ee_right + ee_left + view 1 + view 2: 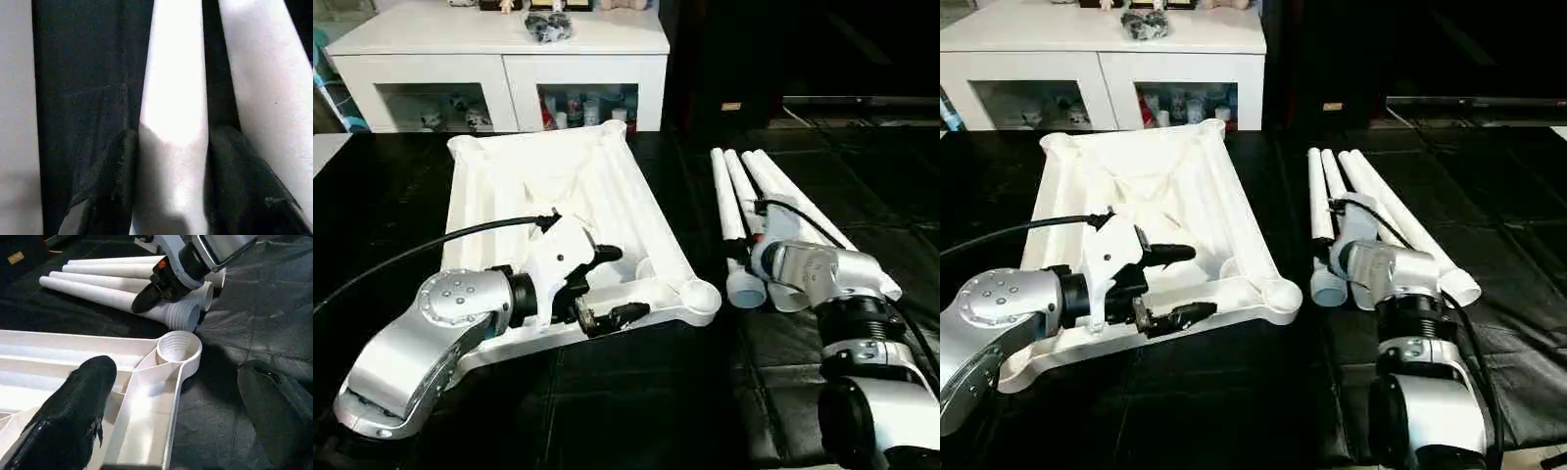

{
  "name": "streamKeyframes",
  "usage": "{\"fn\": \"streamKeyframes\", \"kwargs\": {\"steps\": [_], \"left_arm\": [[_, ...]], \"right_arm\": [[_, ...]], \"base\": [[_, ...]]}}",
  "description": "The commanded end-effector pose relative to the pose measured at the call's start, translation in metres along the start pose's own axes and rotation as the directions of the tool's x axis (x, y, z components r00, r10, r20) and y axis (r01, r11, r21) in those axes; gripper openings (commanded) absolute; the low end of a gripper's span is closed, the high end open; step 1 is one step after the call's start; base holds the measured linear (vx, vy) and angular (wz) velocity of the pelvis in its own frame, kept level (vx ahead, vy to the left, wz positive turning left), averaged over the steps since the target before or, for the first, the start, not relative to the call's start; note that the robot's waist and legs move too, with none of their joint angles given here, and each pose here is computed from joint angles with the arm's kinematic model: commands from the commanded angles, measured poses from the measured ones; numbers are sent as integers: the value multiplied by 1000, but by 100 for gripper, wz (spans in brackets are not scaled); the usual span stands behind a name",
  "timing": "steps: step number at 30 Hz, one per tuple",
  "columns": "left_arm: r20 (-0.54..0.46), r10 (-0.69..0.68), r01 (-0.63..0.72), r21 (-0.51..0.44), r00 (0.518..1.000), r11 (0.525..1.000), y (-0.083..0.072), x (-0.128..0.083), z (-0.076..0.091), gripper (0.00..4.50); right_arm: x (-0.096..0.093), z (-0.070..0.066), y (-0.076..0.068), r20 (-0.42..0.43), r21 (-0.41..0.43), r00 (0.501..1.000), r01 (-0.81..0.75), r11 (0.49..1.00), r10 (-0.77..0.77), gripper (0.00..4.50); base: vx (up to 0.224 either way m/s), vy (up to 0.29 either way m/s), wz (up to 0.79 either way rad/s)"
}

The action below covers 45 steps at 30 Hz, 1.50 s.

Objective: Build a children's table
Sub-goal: Pick table leg

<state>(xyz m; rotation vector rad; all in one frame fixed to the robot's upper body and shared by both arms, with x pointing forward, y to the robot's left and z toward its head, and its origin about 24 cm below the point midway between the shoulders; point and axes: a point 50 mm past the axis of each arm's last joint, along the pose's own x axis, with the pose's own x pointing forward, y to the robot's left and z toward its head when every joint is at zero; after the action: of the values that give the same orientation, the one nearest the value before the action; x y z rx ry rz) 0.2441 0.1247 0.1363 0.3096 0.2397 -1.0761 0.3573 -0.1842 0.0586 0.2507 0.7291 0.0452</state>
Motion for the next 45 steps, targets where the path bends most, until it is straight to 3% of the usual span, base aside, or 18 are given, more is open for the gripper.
{"fn": "streamKeyframes", "kwargs": {"steps": [1, 8, 10, 11, 12, 13, 14, 16, 20, 21, 23, 24, 26, 27, 28, 35, 40, 45], "left_arm": [[-1, 10, -10, 19, 1000, 1000, 3, 1, 2, 450], [38, 66, -66, -7, 997, 998, 9, 2, 5, 450], [98, 149, -144, -53, 984, 988, 18, 5, 12, 450], [98, 149, -144, -53, 984, 988, 18, 5, 12, 450], [136, 224, -214, -85, 965, 973, 27, 7, 16, 450], [155, 276, -261, -110, 949, 959, 33, 9, 19, 450], [155, 276, -261, -110, 949, 959, 33, 9, 19, 450], [184, 379, -353, -155, 907, 922, 47, 13, 25, 450], [204, 429, -395, -186, 880, 900, 53, 16, 29, 450], [258, 485, -418, -274, 836, 866, 62, 22, 41, 450], [285, 507, -415, -325, 814, 850, 66, 26, 47, 450], [321, 505, -379, -381, 801, 843, 67, 30, 55, 450], [344, 497, -350, -408, 797, 843, 67, 32, 59, 450], [406, 484, -250, -506, 775, 825, 67, 36, 69, 450], [414, 484, -238, -518, 771, 822, 67, 37, 71, 450], [530, 443, 24, -660, 723, 751, 67, 43, 96, 450], [576, 393, 132, -666, 717, 734, 62, 45, 105, 450], [606, 333, 203, -647, 722, 735, 53, 47, 110, 450]], "right_arm": [[1, 0, -4, 1, 37, 1000, 15, 999, -15, 190], [-9, 24, 3, 150, 68, 987, -63, 996, 52, 186], [-19, 41, 10, 285, 91, 945, -192, 977, 159, 185], [-19, 41, 10, 285, 91, 945, -192, 977, 159, 184], [-29, 55, 12, 415, 69, 886, -255, 964, 205, 184], [-34, 60, 14, 469, 48, 852, -287, 957, 232, 184], [-34, 60, 14, 469, 48, 852, -287, 957, 232, 184], [-43, 66, 18, 528, 13, 789, -376, 927, 313, 184], [-48, 64, 21, 529, -52, 757, -423, 905, 384, 184], [-58, 59, 32, 520, -87, 664, -584, 807, 536, 184], [-65, 55, 37, 521, -114, 598, -659, 743, 610, 184], [-74, 51, 42, 517, -161, 512, -728, 666, 686, 184], [-78, 49, 45, 507, -179, 481, -753, 633, 716, 184], [-87, 41, 50, 468, -223, 399, -810, 542, 789, 184], [-88, 40, 51, 462, -227, 390, -816, 531, 797, 184], [-112, 25, 58, 385, -276, 195, -908, 314, 902, 184], [-116, 20, 59, 364, -282, 177, -915, 289, 915, 184], [-111, 17, 62, 324, -331, 263, -869, 369, 909, 184]], "base": [[0, 0, 0], [0, 0, 0], [0, 0, 0], [0, 0, 0], [0, 0, 0], [0, 0, 0], [0, 0, 0], [0, 0, 0], [0, 0, 0], [0, 0, 0], [0, 0, 0], [0, 0, 0], [0, 0, 0], [0, 0, 0], [0, 0, 0], [0, 0, 0], [0, 0, 0], [0, 0, 0]]}}
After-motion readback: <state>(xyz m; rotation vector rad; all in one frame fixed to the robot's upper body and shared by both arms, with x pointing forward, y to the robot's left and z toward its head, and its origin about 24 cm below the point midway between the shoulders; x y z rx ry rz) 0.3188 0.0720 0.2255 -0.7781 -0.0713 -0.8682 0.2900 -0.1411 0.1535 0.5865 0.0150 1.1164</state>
